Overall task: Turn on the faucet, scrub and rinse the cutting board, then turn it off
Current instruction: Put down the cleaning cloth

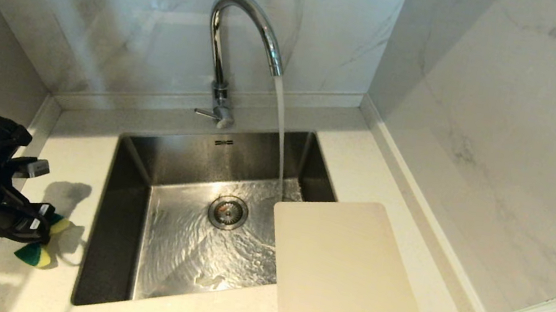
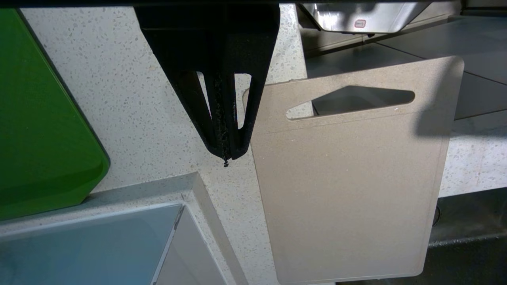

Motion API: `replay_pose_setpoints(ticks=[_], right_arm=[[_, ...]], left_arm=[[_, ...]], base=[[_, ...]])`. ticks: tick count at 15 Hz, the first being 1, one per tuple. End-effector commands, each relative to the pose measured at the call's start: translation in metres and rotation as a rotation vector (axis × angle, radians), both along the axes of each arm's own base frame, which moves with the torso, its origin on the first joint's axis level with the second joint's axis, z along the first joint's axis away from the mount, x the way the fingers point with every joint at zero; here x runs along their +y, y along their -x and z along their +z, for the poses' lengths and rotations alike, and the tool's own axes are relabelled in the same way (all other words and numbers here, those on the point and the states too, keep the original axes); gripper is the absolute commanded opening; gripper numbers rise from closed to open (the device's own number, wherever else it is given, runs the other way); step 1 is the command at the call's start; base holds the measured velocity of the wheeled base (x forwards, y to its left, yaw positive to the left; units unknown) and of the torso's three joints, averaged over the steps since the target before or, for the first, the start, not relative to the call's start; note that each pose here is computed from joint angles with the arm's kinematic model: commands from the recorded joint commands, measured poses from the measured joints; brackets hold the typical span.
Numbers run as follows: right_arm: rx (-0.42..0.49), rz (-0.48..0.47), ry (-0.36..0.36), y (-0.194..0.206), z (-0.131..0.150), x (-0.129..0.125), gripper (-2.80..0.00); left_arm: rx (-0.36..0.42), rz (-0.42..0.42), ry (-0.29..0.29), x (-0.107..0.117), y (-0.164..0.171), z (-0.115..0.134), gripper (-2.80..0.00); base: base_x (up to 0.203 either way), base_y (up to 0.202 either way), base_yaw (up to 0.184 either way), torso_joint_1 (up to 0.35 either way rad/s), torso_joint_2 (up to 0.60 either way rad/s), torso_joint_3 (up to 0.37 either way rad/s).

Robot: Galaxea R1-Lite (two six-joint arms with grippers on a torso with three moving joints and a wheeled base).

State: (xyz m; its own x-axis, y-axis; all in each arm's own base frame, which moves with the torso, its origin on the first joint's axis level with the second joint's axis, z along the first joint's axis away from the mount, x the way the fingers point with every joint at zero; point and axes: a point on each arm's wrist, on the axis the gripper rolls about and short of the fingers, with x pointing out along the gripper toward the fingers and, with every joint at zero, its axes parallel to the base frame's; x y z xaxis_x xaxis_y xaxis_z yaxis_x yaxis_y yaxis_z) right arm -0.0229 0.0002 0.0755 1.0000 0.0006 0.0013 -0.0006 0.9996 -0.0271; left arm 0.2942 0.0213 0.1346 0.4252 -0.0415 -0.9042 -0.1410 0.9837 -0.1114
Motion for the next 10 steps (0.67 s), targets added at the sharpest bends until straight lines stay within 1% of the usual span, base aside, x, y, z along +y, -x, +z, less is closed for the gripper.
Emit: replay_pose_setpoints(ticks=[1, 5, 6, 8, 10], right_arm=[[0.001, 0.001, 0.001, 0.000, 0.000, 0.000, -2.80], [0.002, 0.001, -0.001, 0.000, 0.000, 0.000, -2.80], [0.001, 0.001, -0.001, 0.000, 0.000, 0.000, -2.80], [0.001, 0.001, -0.001, 0.000, 0.000, 0.000, -2.80], [0.001, 0.001, -0.001, 0.000, 0.000, 0.000, -2.80]], left_arm=[[0.007, 0.009, 0.003, 0.002, 0.001, -0.001, 0.00], [-0.006, 0.018, 0.004, 0.005, 0.005, 0.003, 0.00], [-0.005, 0.036, 0.006, 0.009, 0.006, 0.003, 0.00], [-0.015, 0.040, 0.016, 0.010, 0.011, 0.007, 0.00], [-0.059, 0.029, 0.040, 0.009, 0.018, 0.019, 0.00]], base=[[0.000, 0.000, 0.000, 0.000, 0.00, 0.000], [0.000, 0.000, 0.000, 0.000, 0.00, 0.000], [0.000, 0.000, 0.000, 0.000, 0.00, 0.000], [0.000, 0.000, 0.000, 0.000, 0.00, 0.000], [0.000, 0.000, 0.000, 0.000, 0.00, 0.000]])
